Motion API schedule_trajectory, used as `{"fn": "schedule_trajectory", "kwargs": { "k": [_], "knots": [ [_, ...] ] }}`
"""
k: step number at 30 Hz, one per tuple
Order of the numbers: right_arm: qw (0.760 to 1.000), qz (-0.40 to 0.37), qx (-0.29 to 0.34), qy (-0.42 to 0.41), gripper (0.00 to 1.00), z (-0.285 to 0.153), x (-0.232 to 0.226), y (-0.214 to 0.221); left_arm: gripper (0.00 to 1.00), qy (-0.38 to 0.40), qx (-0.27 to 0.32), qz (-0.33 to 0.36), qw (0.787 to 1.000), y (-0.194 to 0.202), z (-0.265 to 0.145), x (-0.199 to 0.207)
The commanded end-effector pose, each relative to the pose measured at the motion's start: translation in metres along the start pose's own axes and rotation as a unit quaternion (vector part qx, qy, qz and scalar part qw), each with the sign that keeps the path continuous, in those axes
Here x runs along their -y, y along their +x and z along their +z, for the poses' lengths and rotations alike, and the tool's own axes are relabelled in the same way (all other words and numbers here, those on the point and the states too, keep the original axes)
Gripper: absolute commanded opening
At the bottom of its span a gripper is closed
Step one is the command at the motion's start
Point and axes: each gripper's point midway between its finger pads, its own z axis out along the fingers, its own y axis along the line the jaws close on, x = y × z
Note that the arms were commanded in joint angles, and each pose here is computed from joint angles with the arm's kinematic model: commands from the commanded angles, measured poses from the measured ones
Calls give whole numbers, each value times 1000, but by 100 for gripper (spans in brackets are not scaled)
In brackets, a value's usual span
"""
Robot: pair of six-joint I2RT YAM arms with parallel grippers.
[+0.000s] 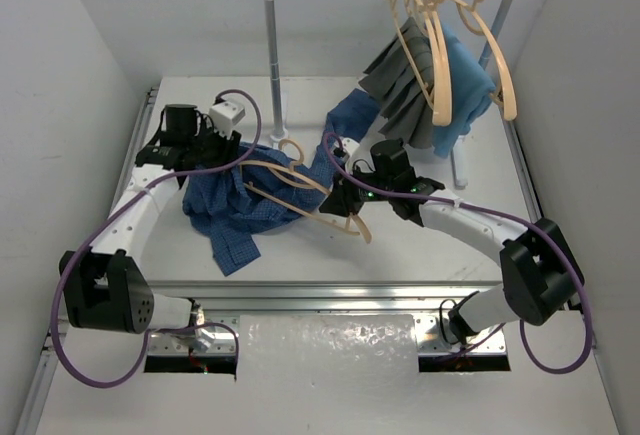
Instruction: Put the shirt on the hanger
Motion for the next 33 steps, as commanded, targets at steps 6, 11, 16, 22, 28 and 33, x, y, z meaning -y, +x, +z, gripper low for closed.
{"fn": "schedule_trajectory", "kwargs": {
  "k": [6, 11, 16, 22, 28, 33],
  "knots": [
    [998, -43, 36, -23, 0, -1, -14, -28, 34, -9, 5, -5, 1000, -5, 16, -4],
    [997, -71, 20, -37, 0, 1, -18, -17, 0, -13, 22, -2, 1000, -16, 14, -5],
    [988, -124, -2, -89, 0, 0, -40, -13, 0, 36, 75, 31, 996, -58, -6, 12],
    [990, -126, 64, -10, 0, -4, -25, -64, 0, 103, 78, 62, 990, -62, -25, 39],
    [980, -148, 121, -46, 0, 7, -36, -111, 0, 160, 137, 106, 972, -94, -64, 67],
    [973, -172, 147, -47, 0, 10, -37, -134, 0, 148, 216, 133, 956, -135, -111, 79]
  ]
}}
